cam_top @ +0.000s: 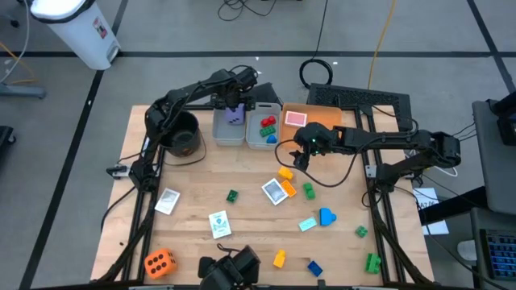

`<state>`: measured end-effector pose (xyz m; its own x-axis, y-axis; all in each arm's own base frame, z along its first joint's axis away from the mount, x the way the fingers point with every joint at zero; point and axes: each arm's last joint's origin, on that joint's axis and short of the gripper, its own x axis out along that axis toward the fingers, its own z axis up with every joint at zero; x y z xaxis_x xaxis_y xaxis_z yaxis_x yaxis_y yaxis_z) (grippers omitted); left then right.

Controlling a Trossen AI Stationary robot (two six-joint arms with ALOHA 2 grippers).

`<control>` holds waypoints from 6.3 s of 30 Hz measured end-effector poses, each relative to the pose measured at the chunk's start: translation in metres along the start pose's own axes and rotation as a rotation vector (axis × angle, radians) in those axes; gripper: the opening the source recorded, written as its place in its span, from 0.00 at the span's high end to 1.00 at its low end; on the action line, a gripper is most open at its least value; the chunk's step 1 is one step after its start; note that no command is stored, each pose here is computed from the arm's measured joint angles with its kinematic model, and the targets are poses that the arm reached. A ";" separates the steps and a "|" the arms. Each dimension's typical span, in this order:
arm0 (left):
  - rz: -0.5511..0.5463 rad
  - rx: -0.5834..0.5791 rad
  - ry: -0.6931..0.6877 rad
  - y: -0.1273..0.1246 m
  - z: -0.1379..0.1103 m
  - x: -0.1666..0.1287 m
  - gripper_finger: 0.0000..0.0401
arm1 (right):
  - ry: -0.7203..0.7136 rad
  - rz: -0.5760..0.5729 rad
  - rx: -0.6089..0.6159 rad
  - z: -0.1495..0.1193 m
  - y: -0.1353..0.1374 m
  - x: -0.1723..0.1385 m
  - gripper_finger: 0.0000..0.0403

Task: Pick & Place Toys
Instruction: Put the purple dice into the left gray bin

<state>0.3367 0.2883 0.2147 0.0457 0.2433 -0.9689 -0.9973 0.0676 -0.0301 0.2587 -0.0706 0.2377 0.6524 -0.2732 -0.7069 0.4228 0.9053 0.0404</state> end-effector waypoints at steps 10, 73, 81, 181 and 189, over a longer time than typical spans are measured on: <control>0.000 0.012 0.000 -0.001 -0.001 0.000 0.02 | 0.000 0.001 -0.001 0.000 0.000 0.000 0.40; 0.023 0.107 -0.098 -0.010 -0.007 -0.012 0.00 | -0.008 0.001 -0.004 0.001 0.000 0.000 0.40; 0.006 0.129 -0.090 -0.011 -0.007 -0.012 0.00 | -0.008 0.001 -0.004 0.001 0.000 0.000 0.40; -0.090 0.278 -0.091 0.004 -0.009 -0.029 0.00 | -0.059 0.011 0.073 0.006 0.001 0.000 0.40; -0.039 0.330 -0.051 0.009 -0.014 -0.022 0.00 | -0.085 0.068 0.108 0.011 -0.007 0.000 0.40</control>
<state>0.3257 0.2703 0.2324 0.0946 0.2815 -0.9549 -0.9226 0.3852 0.0221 0.2625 -0.0809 0.2446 0.7309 -0.2437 -0.6375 0.4382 0.8837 0.1646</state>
